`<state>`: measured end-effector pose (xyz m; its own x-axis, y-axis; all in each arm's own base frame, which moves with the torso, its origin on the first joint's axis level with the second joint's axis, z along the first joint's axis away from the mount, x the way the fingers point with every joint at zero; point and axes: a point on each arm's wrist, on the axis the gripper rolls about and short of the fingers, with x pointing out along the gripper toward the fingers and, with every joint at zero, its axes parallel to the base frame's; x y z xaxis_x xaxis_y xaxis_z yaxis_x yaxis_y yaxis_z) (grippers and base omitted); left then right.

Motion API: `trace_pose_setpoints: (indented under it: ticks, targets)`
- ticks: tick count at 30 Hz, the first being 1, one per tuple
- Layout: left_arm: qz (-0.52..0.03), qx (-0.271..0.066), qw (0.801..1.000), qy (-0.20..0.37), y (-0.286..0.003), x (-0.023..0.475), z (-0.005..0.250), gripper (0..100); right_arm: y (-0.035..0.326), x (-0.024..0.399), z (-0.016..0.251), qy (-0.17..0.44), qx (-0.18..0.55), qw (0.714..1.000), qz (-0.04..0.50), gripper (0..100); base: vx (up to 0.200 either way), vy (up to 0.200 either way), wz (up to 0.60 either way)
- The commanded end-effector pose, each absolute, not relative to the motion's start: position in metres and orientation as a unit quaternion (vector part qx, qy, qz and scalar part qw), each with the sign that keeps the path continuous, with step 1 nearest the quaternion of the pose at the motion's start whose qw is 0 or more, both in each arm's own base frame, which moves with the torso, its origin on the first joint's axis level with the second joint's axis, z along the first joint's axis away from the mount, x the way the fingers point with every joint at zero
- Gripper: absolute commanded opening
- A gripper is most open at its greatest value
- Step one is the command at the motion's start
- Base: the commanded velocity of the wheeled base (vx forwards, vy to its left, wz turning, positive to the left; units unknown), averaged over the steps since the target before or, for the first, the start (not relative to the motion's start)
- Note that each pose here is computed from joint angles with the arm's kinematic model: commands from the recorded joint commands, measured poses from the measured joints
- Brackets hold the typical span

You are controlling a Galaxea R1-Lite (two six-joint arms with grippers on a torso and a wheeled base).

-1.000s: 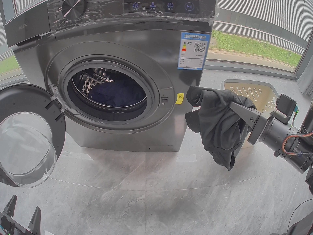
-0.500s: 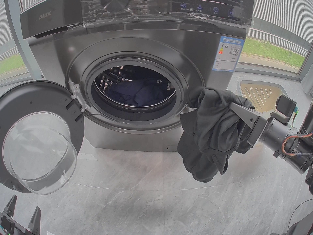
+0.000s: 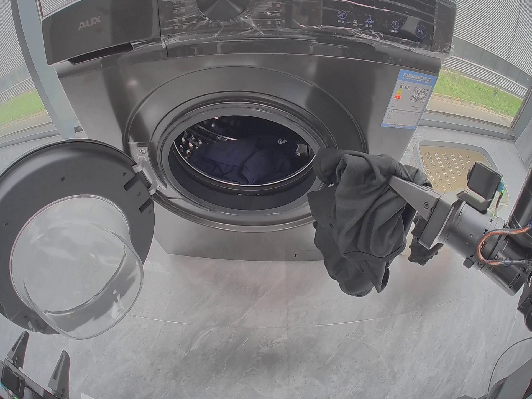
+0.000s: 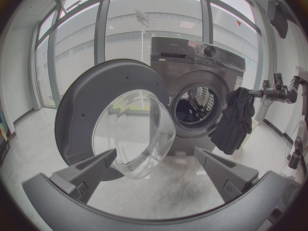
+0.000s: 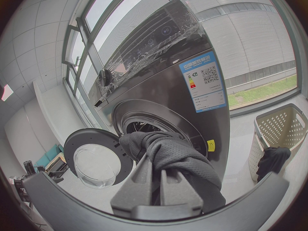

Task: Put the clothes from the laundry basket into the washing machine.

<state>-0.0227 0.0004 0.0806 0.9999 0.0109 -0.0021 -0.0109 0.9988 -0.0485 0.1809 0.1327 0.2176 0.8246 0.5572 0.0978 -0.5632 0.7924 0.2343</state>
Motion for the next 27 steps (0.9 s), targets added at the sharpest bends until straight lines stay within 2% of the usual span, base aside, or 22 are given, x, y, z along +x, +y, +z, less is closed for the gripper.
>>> trace_pose_setpoints:
  ticks: [1, 10, 25, 27]
  targets:
    - [0.005, -0.025, 1.000, 0.001, 0.0004, -0.0227, 0.0758, 100, 0.1331, 0.1811, 0.2172, -0.011, 0.127, 0.947, 0.296, 0, 0.000, 0.000, 0.00]
    - [0.005, -0.025, 1.000, 0.001, 0.0004, -0.0227, 0.0758, 100, 0.1329, 0.1808, 0.2175, -0.012, 0.127, 0.947, 0.296, 0, 0.000, 0.200, 0.00]
    - [0.006, -0.025, 1.000, 0.001, 0.0005, -0.0227, 0.0758, 100, 0.1331, 0.1811, 0.2172, -0.011, 0.127, 0.947, 0.296, 0, 0.000, 0.000, 0.00]
    - [0.006, -0.025, 1.000, 0.001, 0.0005, -0.0227, 0.0758, 100, 0.1331, 0.1811, 0.2172, -0.011, 0.127, 0.947, 0.296, 0, 0.000, -0.200, 0.00]
